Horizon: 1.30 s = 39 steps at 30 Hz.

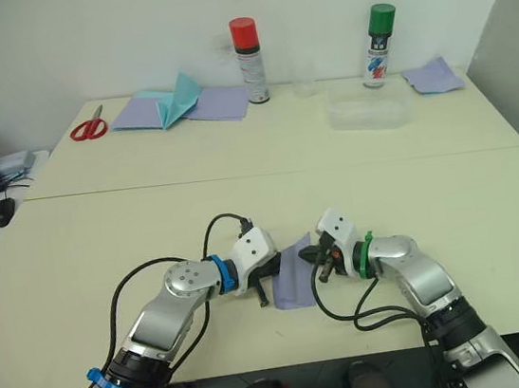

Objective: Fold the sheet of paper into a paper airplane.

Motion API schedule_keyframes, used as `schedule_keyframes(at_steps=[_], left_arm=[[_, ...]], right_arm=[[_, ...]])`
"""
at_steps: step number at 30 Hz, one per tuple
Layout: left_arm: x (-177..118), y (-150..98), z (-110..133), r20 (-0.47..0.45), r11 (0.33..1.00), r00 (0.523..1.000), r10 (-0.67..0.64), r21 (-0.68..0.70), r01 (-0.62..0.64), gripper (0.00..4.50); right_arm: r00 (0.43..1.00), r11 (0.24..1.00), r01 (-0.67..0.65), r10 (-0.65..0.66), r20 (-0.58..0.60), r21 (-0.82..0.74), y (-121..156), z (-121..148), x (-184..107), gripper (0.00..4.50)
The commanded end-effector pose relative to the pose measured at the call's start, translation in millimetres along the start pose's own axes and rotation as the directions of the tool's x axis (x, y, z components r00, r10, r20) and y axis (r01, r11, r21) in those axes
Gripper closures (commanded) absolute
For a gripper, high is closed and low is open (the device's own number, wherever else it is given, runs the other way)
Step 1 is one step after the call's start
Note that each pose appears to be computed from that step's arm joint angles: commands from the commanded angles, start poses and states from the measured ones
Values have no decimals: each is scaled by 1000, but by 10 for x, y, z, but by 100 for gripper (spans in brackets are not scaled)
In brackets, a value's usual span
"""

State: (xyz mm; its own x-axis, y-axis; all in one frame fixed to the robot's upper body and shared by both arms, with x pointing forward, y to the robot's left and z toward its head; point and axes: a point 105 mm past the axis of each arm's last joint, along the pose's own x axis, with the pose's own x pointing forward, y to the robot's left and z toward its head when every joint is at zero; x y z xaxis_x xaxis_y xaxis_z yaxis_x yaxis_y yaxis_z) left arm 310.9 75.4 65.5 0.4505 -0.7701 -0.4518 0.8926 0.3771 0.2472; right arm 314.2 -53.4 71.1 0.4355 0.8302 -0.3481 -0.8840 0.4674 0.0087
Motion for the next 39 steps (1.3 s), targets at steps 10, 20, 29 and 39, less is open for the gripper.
schedule_keyframes(at_steps=[10,20,29,39], left_arm=[[-452,160,-400,-152,991,986,67,-108,-84,448],[-563,308,263,114,982,990,88,-176,-67,448],[-180,10,116,66,987,998,-10,-158,21,448],[-99,-80,-227,-48,990,997,-55,-131,49,448]], right_arm=[[994,995,-42,33,-107,-86,49,-167,49,450],[992,995,-50,40,-118,-90,47,-196,53,450],[993,995,-45,34,-115,-93,42,-180,36,450],[996,988,-87,82,-41,-130,115,50,-144,450]])
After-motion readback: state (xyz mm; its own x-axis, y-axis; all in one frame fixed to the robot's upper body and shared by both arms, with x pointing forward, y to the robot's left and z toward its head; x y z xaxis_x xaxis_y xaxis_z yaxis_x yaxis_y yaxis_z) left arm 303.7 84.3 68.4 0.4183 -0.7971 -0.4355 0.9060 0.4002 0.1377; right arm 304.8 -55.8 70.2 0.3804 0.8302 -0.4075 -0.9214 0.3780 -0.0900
